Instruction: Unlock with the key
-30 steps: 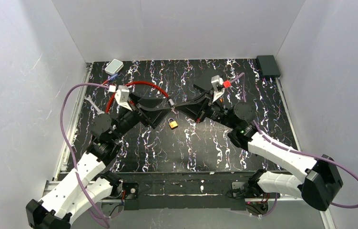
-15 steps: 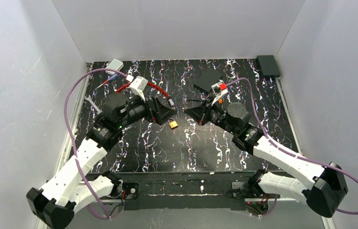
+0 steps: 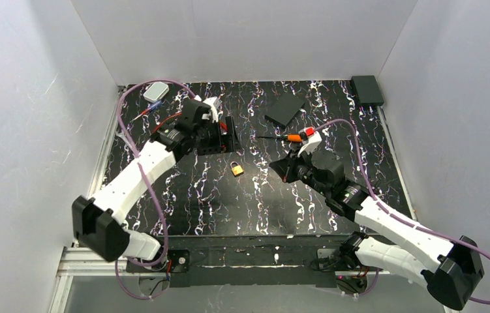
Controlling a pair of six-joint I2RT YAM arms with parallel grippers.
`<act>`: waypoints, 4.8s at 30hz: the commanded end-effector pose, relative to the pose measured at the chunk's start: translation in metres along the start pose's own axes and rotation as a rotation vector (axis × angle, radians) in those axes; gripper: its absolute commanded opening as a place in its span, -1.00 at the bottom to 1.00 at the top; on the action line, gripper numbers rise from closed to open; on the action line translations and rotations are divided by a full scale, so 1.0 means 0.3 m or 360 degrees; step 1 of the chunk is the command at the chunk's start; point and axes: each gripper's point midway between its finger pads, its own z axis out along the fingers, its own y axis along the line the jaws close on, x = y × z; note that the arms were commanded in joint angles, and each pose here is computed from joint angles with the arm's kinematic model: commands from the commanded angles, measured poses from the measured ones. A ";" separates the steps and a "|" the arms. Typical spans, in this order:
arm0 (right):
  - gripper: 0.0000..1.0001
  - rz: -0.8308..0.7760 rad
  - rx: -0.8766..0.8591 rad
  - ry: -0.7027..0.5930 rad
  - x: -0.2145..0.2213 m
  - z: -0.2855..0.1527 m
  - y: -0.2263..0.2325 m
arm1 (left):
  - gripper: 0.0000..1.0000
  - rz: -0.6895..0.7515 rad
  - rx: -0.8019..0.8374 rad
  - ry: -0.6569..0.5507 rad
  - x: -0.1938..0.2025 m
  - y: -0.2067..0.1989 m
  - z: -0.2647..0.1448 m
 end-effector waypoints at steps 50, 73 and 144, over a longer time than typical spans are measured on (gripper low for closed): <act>-0.97 0.0000 0.0200 -0.0130 0.034 -0.155 -0.138 | 0.27 -0.0442 -0.1183 0.0413 0.239 0.342 0.543; -0.97 -0.0060 0.0234 -0.0117 0.035 -0.168 -0.154 | -0.51 -0.0398 -0.1280 0.0528 0.324 0.374 0.584; -0.97 0.0392 -0.0071 0.0330 0.276 0.246 -0.029 | -1.00 -0.0782 -0.0038 0.0503 0.064 0.108 0.397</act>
